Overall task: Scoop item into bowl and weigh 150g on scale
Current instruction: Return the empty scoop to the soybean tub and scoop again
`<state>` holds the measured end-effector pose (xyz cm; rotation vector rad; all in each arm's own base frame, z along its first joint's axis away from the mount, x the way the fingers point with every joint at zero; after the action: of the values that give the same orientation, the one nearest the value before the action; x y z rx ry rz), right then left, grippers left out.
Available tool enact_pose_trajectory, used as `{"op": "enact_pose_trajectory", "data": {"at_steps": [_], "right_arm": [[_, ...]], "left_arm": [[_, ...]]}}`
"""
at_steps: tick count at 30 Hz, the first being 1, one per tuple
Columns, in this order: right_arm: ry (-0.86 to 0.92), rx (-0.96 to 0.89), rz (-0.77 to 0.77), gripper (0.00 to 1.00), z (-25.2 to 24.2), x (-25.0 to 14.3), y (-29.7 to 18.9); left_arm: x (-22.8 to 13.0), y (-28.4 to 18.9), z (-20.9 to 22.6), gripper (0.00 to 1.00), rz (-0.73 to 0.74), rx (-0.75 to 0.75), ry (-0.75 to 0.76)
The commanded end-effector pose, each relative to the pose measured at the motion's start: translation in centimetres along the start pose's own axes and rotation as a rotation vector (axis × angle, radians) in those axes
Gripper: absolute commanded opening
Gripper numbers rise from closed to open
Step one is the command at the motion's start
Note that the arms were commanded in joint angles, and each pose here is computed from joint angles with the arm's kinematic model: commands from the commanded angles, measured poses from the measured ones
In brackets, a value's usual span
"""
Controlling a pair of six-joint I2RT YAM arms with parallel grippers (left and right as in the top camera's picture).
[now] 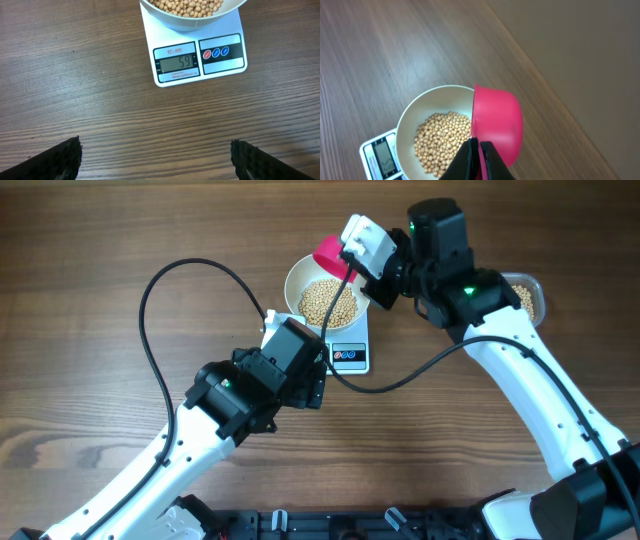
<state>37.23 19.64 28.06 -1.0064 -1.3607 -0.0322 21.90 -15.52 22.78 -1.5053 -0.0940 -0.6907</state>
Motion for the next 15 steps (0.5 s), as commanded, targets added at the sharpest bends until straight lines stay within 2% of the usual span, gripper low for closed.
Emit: {"op": "enact_pose_trajectory", "data": {"at_steps": [1,4,6,7,11,15], "right_arm": [[0.267,-0.094,-0.080,0.04,-2.8,1.0,-2.1],[0.444,-0.198,-0.161,0.04,-6.7,0.8,-5.6],[0.571,-0.355,-0.194,0.04,-10.2,-0.5,-9.5],[0.646,-0.481,-0.165,0.04,-11.8,-2.1,-11.6],[0.723,-0.798,0.085,0.04,-13.2,-6.8,-14.9],[0.748,-0.873,0.264,0.04,-12.3,-9.5,-15.6]], "left_arm": [[-0.1,0.1,0.1,1.00,0.003,0.005,-0.004],[-0.1,0.1,0.1,1.00,0.003,0.005,-0.004],[-0.1,0.1,0.1,1.00,0.003,0.005,-0.004],[-0.1,0.1,0.1,1.00,0.003,0.005,-0.004],[-0.1,0.1,0.1,1.00,0.003,0.005,-0.004],[-0.1,0.1,0.1,1.00,0.003,0.005,-0.004]]}}
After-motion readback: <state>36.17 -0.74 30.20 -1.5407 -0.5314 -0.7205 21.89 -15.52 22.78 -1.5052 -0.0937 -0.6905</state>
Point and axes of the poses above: each gripper's point midway between its finger pads, its own y axis out along the fingers, its own z axis along the line the jaws close on, x = y × z, the point moved 6 cm from there along -y, back along the fingers, and after that the axes turned 11 degrees about y, right-handed, at the moved point
